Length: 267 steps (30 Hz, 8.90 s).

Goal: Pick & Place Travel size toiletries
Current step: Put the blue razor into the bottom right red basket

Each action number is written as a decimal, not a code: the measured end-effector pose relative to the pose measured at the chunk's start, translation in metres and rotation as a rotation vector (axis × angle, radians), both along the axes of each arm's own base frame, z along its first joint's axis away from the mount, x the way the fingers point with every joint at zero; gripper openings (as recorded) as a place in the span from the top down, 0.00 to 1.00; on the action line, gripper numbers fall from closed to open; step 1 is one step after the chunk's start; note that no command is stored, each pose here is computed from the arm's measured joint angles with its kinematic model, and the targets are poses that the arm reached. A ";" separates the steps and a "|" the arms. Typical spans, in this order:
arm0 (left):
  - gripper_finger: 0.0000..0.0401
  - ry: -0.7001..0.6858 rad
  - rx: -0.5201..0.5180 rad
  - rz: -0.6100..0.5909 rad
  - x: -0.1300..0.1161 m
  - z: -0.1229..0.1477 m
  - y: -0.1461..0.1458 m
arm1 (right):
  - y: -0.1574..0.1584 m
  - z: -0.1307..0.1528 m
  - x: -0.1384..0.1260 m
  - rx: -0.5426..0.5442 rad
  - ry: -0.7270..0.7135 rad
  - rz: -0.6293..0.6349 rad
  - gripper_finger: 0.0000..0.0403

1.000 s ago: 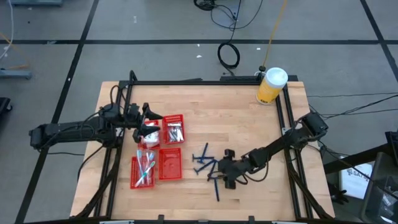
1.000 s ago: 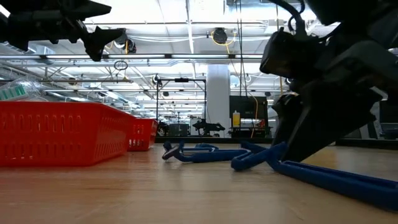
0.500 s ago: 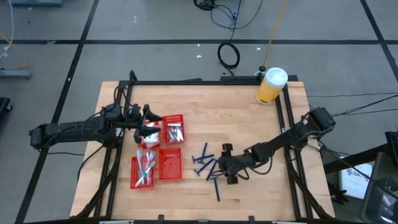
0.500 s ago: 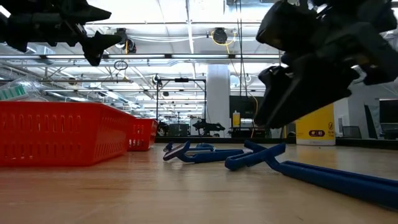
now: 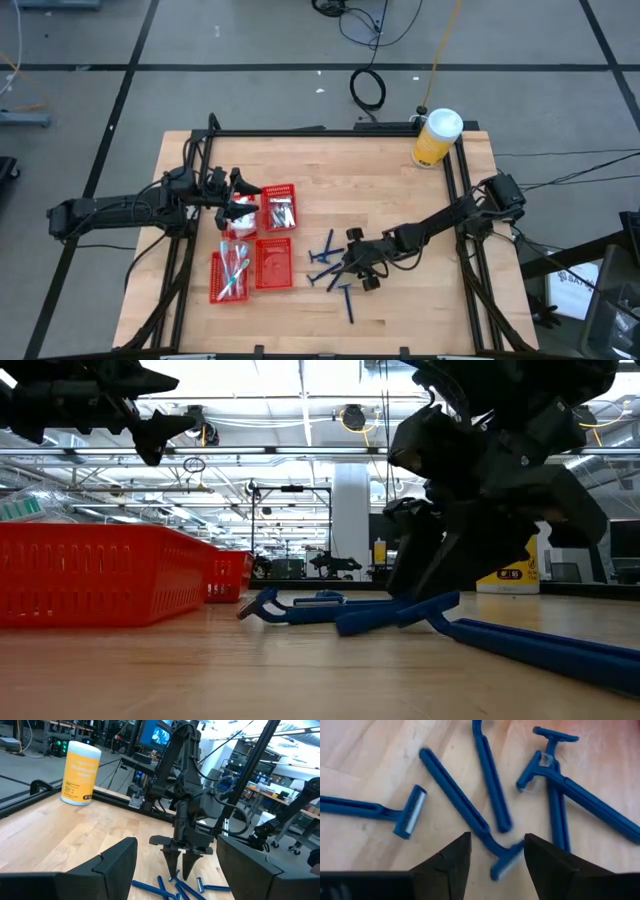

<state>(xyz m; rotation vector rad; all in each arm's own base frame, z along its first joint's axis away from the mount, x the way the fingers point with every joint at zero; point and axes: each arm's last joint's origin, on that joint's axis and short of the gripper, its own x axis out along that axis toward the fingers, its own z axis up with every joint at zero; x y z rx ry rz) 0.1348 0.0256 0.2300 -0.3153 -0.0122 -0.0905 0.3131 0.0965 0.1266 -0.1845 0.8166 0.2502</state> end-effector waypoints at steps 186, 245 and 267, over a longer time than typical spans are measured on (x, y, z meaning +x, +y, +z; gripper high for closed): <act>0.84 0.560 -0.542 0.221 0.033 -0.025 -0.153 | -0.001 0.137 -0.038 -0.528 -0.794 -0.610 0.47; 0.47 0.338 -0.159 0.250 0.061 0.007 -0.100 | 0.076 0.013 -0.019 0.376 0.286 0.013 0.48; 0.47 0.341 -0.160 0.260 0.062 0.007 -0.098 | 0.075 0.019 -0.013 0.268 0.081 -0.212 0.48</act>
